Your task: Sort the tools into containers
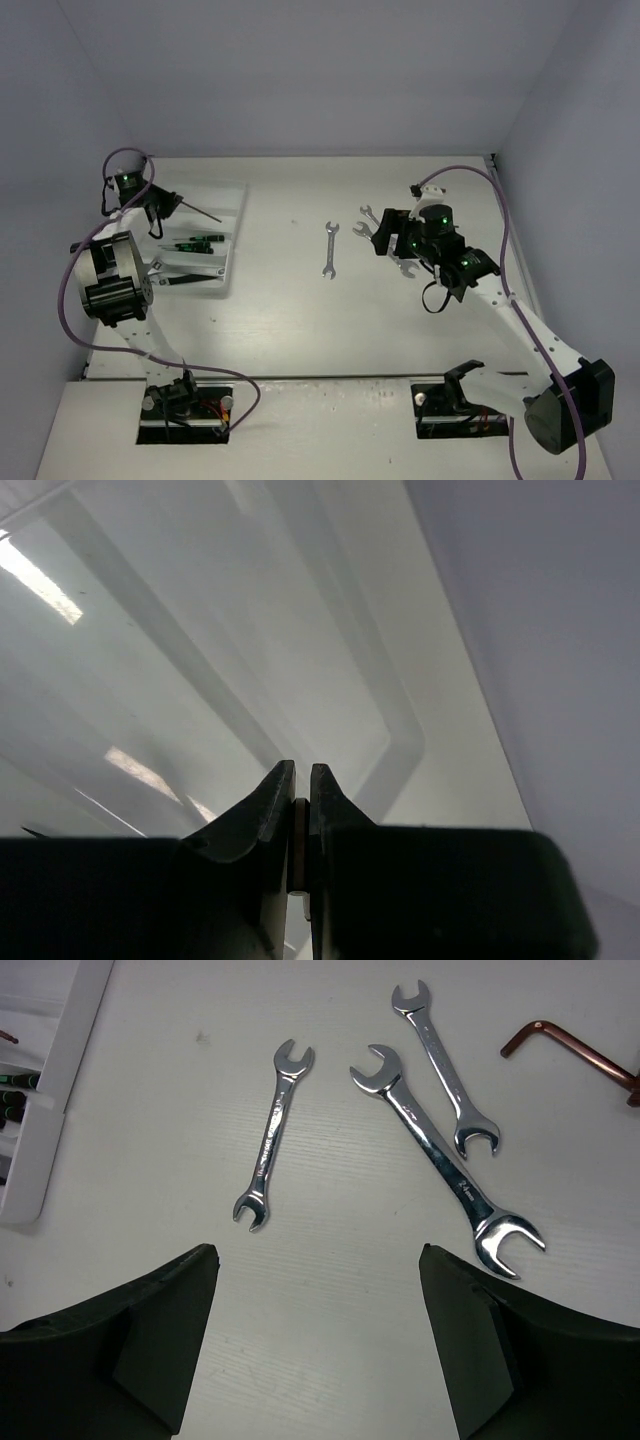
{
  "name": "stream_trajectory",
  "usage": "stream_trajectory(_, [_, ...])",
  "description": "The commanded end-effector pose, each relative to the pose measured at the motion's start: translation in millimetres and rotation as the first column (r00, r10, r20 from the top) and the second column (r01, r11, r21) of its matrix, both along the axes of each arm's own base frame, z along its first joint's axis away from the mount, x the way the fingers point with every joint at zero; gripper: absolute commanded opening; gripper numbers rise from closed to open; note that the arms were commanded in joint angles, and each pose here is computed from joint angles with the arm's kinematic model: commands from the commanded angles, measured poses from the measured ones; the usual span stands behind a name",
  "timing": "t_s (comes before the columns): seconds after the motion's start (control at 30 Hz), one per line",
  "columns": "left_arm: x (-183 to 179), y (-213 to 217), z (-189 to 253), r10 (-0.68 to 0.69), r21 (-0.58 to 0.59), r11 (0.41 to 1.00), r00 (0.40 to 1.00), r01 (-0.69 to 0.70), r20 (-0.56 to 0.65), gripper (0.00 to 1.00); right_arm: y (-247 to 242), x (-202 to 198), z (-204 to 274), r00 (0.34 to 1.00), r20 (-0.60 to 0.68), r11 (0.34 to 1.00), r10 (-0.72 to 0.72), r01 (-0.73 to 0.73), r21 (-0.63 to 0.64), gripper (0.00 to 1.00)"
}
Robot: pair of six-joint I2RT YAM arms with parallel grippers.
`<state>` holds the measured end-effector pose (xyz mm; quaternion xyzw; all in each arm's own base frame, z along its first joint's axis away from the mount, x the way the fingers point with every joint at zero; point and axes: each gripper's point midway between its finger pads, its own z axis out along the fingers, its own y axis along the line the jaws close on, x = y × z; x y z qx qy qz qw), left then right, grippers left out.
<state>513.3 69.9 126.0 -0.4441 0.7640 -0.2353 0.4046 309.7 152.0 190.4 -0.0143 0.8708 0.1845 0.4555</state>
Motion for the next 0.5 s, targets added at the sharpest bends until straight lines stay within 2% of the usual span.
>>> stream_trajectory(0.0, [30, 17, 27, 0.037, 0.006, 0.999, 0.994, -0.038, 0.1, 0.08, -16, 8, 23, 0.993, 0.081, 0.997, -0.081, 0.08, 0.01, 0.8])
stream_trajectory(0.03, [30, 19, 20, 0.042, 0.001, 0.999, 0.995, -0.042, 0.087, 0.09, -17, 8, 23, 0.993, 0.079, 0.997, -0.083, 0.083, 0.008, 0.8])
stream_trajectory(0.13, [37, 26, 9, 0.056, -0.003, 0.998, 0.996, -0.056, 0.072, 0.29, -28, 11, 20, 0.989, 0.077, 0.991, -0.129, 0.13, -0.008, 0.81])
stream_trajectory(0.17, [40, 26, 9, 0.054, -0.005, 0.999, 0.996, -0.053, 0.074, 0.39, -31, 13, 20, 0.987, 0.076, 0.989, -0.144, 0.145, -0.01, 0.81])
stream_trajectory(0.3, [42, 25, 14, 0.05, -0.039, 0.998, 0.995, -0.046, 0.085, 0.59, -50, 19, 11, 0.969, 0.056, 0.969, -0.242, 0.244, -0.028, 0.81])
stream_trajectory(0.47, [24, 14, 51, 0.02, -0.034, 0.999, 0.993, -0.017, 0.115, 0.7, -107, 30, -11, 0.88, 0.023, 0.875, -0.475, 0.475, -0.095, 0.81])
